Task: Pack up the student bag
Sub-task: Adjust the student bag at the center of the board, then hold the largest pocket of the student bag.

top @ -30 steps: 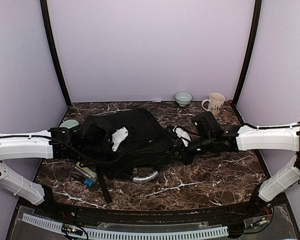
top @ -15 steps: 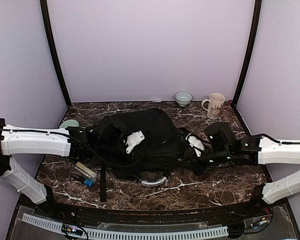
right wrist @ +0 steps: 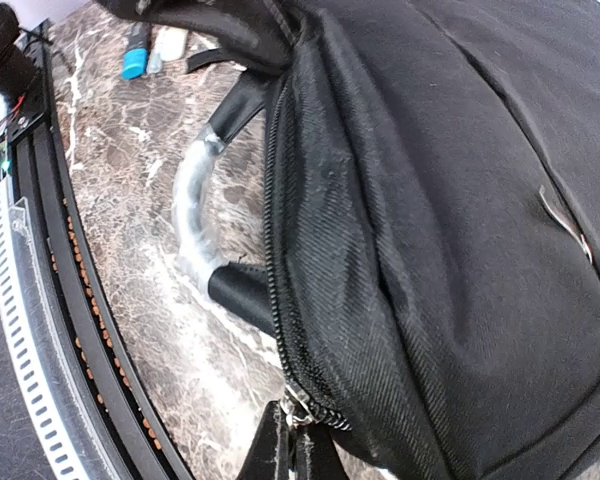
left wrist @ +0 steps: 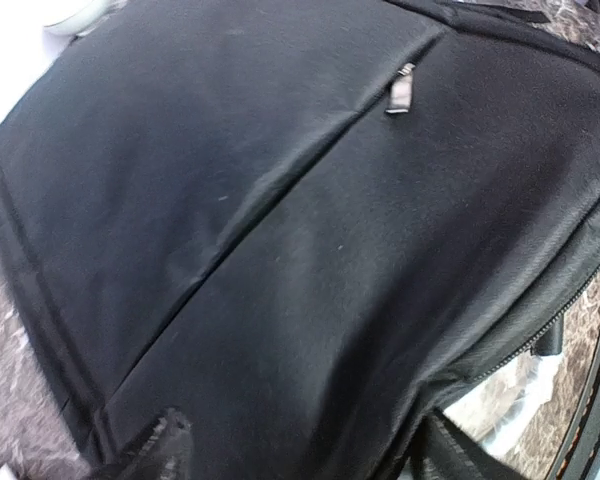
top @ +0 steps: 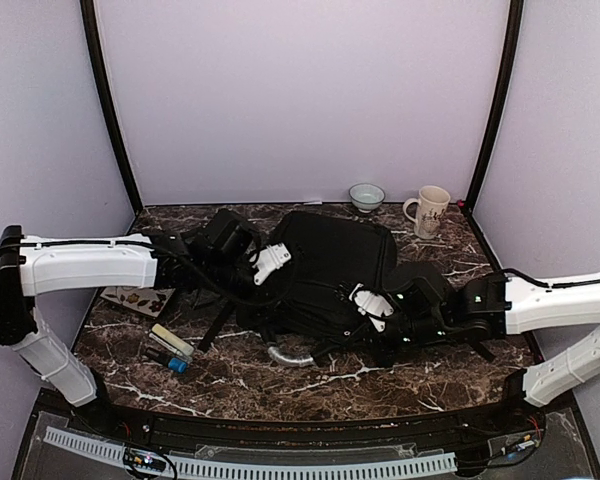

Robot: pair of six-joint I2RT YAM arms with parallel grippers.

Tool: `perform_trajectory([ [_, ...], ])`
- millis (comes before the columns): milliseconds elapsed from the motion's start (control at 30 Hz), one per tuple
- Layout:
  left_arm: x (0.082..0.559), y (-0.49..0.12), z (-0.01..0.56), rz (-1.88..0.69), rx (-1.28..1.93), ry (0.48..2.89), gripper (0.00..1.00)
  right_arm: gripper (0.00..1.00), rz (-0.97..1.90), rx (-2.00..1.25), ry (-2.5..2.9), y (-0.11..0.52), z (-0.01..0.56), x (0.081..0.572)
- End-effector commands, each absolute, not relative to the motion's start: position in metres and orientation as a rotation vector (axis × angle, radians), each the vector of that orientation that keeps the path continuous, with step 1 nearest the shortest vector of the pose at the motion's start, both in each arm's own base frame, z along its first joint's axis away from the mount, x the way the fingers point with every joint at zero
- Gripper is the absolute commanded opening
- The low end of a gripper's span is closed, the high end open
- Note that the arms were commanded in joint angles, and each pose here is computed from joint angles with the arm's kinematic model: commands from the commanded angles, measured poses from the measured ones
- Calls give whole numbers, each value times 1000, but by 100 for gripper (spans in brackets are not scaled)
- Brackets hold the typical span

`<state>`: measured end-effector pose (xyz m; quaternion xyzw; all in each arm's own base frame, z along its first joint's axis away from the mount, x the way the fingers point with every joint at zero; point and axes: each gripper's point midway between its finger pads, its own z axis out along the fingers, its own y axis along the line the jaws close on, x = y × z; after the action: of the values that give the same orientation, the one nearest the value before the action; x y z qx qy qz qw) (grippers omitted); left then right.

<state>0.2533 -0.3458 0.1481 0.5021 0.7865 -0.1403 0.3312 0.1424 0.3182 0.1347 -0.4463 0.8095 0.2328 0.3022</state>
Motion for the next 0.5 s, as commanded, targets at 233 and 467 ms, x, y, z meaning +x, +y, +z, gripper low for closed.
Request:
perform_trajectory([
  [233, 199, -360, 219, -763, 1353, 1750, 81, 0, 755, -1323, 1882, 370, 180, 141],
  [467, 188, -386, 202, -846, 1561, 1740, 75, 0, 773, -1327, 1878, 373, 182, 141],
])
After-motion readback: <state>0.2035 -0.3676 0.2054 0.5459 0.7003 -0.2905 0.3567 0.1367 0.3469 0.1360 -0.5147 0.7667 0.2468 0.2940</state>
